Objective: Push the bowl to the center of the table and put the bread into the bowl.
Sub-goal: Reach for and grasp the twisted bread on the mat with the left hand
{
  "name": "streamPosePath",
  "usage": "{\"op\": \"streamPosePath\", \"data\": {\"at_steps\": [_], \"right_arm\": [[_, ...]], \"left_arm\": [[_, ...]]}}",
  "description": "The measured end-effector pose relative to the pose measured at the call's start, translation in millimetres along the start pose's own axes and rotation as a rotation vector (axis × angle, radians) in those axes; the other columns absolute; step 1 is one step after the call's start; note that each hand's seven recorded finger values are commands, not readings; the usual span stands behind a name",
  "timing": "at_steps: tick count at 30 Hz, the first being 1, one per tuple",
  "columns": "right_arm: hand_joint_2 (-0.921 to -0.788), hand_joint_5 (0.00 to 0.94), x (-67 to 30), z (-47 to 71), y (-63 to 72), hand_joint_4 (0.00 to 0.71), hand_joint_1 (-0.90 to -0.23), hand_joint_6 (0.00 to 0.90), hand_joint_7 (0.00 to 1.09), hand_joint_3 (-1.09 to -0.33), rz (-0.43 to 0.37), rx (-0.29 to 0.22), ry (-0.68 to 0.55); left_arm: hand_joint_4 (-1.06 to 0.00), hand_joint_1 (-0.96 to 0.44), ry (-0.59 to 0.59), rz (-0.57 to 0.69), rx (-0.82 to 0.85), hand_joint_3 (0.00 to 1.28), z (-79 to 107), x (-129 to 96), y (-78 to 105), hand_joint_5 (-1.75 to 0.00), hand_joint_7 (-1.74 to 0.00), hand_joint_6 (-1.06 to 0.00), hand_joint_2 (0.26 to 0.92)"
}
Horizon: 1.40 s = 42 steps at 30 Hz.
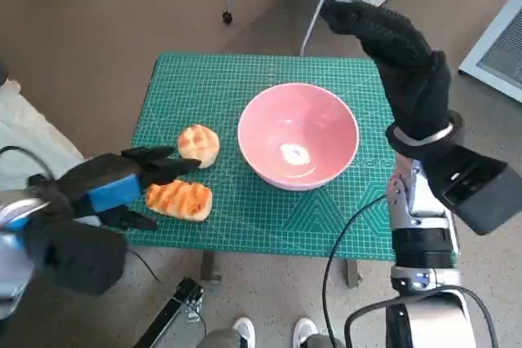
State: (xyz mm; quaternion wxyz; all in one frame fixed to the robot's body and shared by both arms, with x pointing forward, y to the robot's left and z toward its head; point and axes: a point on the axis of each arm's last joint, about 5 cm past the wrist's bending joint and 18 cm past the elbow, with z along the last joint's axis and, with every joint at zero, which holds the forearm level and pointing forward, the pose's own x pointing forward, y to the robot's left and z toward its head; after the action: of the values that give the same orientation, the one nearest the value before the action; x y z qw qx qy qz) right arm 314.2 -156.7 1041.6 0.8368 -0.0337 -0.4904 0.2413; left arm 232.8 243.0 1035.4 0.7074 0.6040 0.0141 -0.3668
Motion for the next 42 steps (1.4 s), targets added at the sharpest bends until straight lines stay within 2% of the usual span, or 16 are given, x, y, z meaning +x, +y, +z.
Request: {"op": "streamPosePath", "data": {"at_steps": [17, 21, 27, 28, 29, 30, 31, 33, 37, 42], "right_arm": [[-0.921, 0.025, -1.1, 3.7, -0.2, 0.276, -0.687, -0.001, 0.83, -0.735, -0.009, 0.006, 0.008], [-0.921, 0.026, -2.1, 4.6, 0.1, 0.276, -0.688, -0.001, 0.83, -0.733, -0.012, 0.007, 0.008], [-0.921, 0.028, -4.0, 5.0, 0.8, 0.275, -0.694, -0.001, 0.83, -0.731, -0.014, 0.010, 0.013], [-0.921, 0.028, -4.2, 5.2, 0.8, 0.275, -0.694, -0.001, 0.83, -0.731, -0.014, 0.010, 0.014], [-0.921, 0.029, -4.4, 5.4, 0.9, 0.275, -0.694, -0.001, 0.83, -0.731, -0.015, 0.010, 0.014], [-0.921, 0.029, -4.6, 5.8, 0.9, 0.275, -0.695, -0.001, 0.83, -0.731, -0.014, 0.010, 0.012], [-0.921, 0.030, -4.6, 6.0, 1.0, 0.275, -0.695, -0.001, 0.83, -0.731, -0.014, 0.009, 0.011], [-0.921, 0.031, -4.6, 6.5, 1.0, 0.277, -0.697, -0.001, 0.83, -0.731, -0.014, 0.010, 0.010], [-0.921, 0.035, -4.6, 7.0, 0.8, 0.279, -0.700, -0.001, 0.82, -0.724, -0.015, 0.013, 0.011], [-0.921, 0.037, -4.5, 7.1, 0.7, 0.279, -0.703, -0.001, 0.82, -0.720, -0.016, 0.017, 0.013]], "left_arm": [[-0.21, -0.29, 0.083, -0.131, -0.043, 0.01, -13.0, 38, -25.4, -0.01, -0.03, -0.33, 0.828], [-0.26, -0.27, 0.101, -0.131, -0.054, 0.02, -16.9, 46, -31.5, -0.03, -0.04, -0.37, 0.862], [-0.47, -0.21, 0.112, -0.090, -0.033, 0.06, -20.7, 57, -34.1, -0.11, -0.13, -0.52, 0.913], [-0.51, -0.20, 0.118, -0.085, -0.027, 0.08, -21.9, 58, -34.7, -0.16, -0.18, -0.55, 0.915], [-0.55, -0.19, 0.121, -0.076, -0.018, 0.10, -22.8, 59, -34.9, -0.28, -0.30, -0.55, 0.917], [-0.55, -0.12, 0.123, -0.067, -0.010, 0.14, -23.7, 60, -35.3, -0.66, -0.68, -0.50, 0.918], [-0.55, -0.08, 0.123, -0.060, -0.007, 0.17, -24.6, 61, -35.5, -0.91, -0.92, -0.47, 0.919], [-0.57, -0.04, 0.119, -0.046, -0.003, 0.18, -26.2, 62, -35.9, -1.11, -1.10, -0.46, 0.920], [-0.58, -0.01, 0.094, -0.038, -0.002, 0.18, -26.5, 61, -35.5, -1.28, -1.23, -0.48, 0.920], [-0.58, 0.00, 0.062, -0.041, -0.026, 0.18, -27.1, 59, -33.8, -1.30, -1.29, -0.48, 0.921]]}}
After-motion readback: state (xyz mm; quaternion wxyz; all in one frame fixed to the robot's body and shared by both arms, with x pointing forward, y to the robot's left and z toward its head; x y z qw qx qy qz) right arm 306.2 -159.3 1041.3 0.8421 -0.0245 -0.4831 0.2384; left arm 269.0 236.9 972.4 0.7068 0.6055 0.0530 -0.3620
